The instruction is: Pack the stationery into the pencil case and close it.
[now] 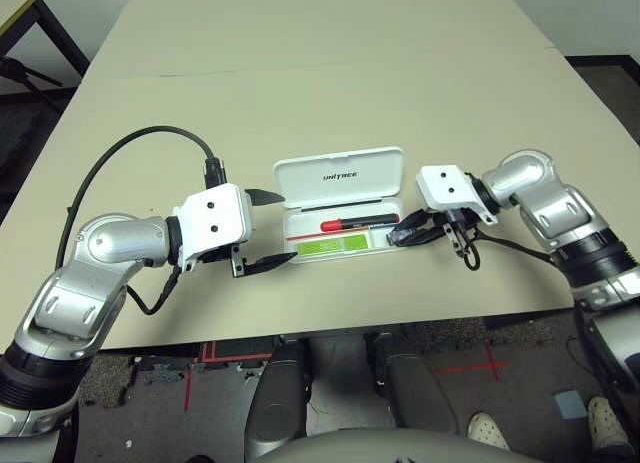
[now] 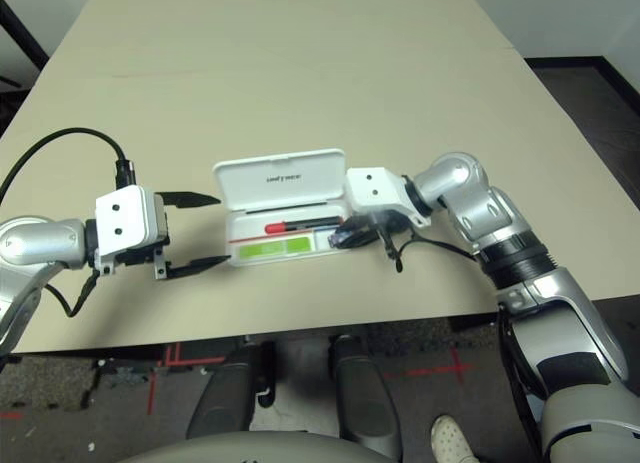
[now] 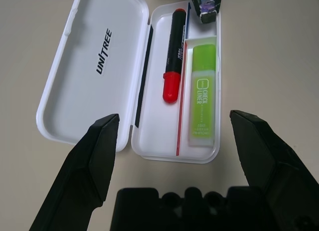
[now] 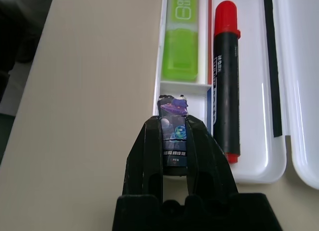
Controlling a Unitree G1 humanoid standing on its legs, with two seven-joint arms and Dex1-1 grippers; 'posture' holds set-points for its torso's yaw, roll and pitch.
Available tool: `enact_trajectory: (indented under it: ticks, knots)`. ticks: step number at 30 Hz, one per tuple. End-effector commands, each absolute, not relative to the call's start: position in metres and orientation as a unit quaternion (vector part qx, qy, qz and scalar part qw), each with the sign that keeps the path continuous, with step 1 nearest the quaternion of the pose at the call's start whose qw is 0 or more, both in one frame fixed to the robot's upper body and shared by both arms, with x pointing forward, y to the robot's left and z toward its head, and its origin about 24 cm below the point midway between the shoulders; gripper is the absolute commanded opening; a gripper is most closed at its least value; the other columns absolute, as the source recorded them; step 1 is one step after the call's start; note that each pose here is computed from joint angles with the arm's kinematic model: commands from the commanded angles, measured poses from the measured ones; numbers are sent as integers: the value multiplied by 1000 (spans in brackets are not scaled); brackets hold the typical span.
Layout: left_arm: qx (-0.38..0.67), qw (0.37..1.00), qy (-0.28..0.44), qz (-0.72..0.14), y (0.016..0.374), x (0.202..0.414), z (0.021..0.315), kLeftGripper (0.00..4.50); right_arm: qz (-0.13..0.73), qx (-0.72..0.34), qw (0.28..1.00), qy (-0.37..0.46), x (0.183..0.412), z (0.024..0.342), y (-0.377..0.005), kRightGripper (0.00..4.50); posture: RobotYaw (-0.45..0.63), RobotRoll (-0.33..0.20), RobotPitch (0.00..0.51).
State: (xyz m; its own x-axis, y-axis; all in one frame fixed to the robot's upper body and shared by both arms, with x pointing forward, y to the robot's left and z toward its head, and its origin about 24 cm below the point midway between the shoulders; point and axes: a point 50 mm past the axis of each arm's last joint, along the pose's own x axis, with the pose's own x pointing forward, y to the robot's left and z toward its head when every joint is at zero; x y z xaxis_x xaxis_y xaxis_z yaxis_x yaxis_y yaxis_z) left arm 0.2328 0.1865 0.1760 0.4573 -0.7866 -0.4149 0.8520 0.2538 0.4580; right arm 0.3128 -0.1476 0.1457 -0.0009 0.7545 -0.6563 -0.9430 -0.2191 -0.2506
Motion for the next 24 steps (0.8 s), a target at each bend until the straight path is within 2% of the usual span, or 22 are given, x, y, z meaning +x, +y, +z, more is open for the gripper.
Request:
enact_trajectory:
  ticks: [1, 4, 14, 16, 20, 24]
  knots:
    - [325, 789, 56, -519, 187, 231, 175, 4500, 697, -357, 608, 131, 312, 140, -145, 351, 64, 0, 188]
    - [326, 788, 56, -519, 187, 231, 175, 4500, 694, -356, 614, 124, 312, 140, -144, 351, 62, 0, 189]
    - [326, 789, 57, -517, 189, 232, 175, 4500, 682, -314, 653, 96, 314, 162, -151, 3943, 60, 0, 187]
    - [325, 790, 58, -516, 190, 232, 174, 4500, 683, -299, 660, 93, 313, 168, -155, 4439, 62, 0, 185]
    - [313, 802, 65, -504, 196, 232, 174, 4500, 670, -247, 694, 91, 306, 190, -179, 4439, 63, 0, 184]
    - [283, 822, 75, -489, 205, 233, 171, 4500, 634, -200, 740, 100, 302, 197, -205, 4439, 53, 0, 180]
